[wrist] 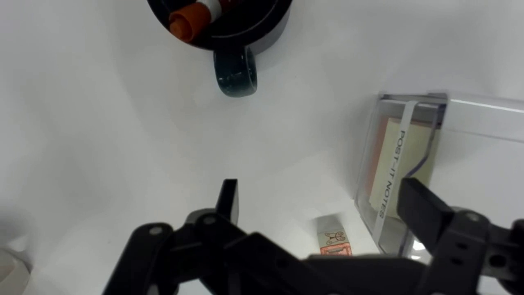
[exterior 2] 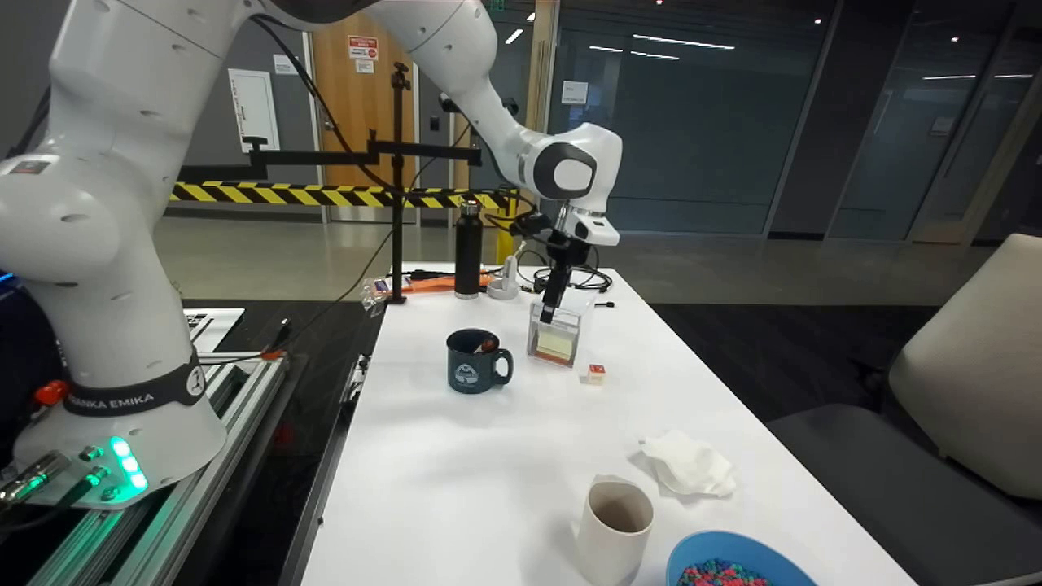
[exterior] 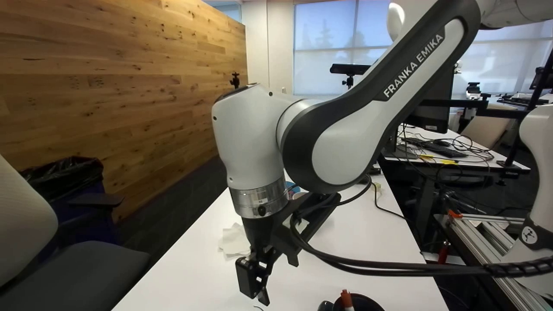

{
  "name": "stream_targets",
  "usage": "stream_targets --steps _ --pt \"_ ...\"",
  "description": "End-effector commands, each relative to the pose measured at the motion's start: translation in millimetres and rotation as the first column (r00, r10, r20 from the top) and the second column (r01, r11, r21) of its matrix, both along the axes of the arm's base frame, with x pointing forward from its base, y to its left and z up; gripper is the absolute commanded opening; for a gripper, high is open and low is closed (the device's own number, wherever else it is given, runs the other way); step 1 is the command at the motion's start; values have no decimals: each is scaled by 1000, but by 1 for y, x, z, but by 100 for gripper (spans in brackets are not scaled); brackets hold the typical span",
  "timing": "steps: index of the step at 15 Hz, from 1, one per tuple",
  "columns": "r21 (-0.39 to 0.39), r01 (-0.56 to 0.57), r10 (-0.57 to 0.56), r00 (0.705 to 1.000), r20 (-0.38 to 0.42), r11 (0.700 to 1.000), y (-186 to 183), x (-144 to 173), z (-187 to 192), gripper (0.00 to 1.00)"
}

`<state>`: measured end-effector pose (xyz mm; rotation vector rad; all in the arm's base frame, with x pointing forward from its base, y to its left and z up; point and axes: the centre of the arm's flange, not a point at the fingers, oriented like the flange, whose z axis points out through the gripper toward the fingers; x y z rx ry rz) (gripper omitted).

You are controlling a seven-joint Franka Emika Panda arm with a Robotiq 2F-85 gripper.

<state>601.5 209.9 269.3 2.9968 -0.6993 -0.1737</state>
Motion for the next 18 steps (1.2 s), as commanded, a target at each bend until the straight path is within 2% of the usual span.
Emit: stream_targets --steps 1,18 --pt "-11 18 -18 1000 17 1000 -3 -6 3 100" --pt "-1 11 -11 998 60 1000 0 7 -4 100"
